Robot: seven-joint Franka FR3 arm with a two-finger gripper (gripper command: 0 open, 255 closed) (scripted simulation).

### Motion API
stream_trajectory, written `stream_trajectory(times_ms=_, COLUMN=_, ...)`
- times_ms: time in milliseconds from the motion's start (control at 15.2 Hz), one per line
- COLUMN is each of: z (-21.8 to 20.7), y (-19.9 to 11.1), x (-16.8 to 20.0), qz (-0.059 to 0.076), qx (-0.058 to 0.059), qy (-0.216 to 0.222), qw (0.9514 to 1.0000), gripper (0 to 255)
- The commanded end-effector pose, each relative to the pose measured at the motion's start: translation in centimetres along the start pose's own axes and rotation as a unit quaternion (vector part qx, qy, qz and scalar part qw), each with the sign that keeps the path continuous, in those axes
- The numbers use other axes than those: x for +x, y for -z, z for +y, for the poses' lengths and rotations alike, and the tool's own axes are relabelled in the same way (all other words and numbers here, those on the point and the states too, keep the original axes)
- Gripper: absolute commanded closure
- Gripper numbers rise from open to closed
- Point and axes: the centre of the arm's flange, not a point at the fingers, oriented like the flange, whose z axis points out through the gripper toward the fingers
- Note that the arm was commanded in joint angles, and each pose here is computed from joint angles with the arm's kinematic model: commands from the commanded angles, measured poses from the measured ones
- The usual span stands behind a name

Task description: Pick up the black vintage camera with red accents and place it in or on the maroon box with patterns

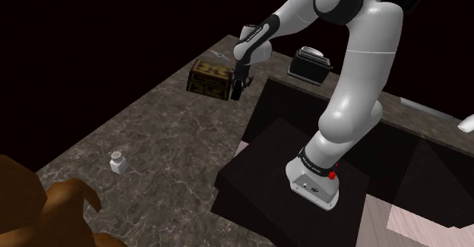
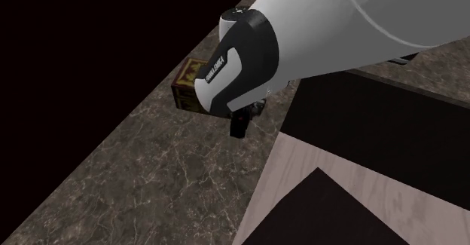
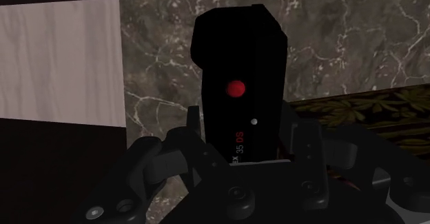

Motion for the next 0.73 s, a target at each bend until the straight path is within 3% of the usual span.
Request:
stream_trajectory(times_ms=0, z=0.0, y=1.1, x=0.0, qz=0.0, qx=0.0, qy=0.0, qw=1.0, gripper=255)
stream_trajectory(times_ms=660, z=0.3, y=6.4, x=0.1, qz=0.0, qx=0.0, qy=0.0, qw=1.0, gripper=255)
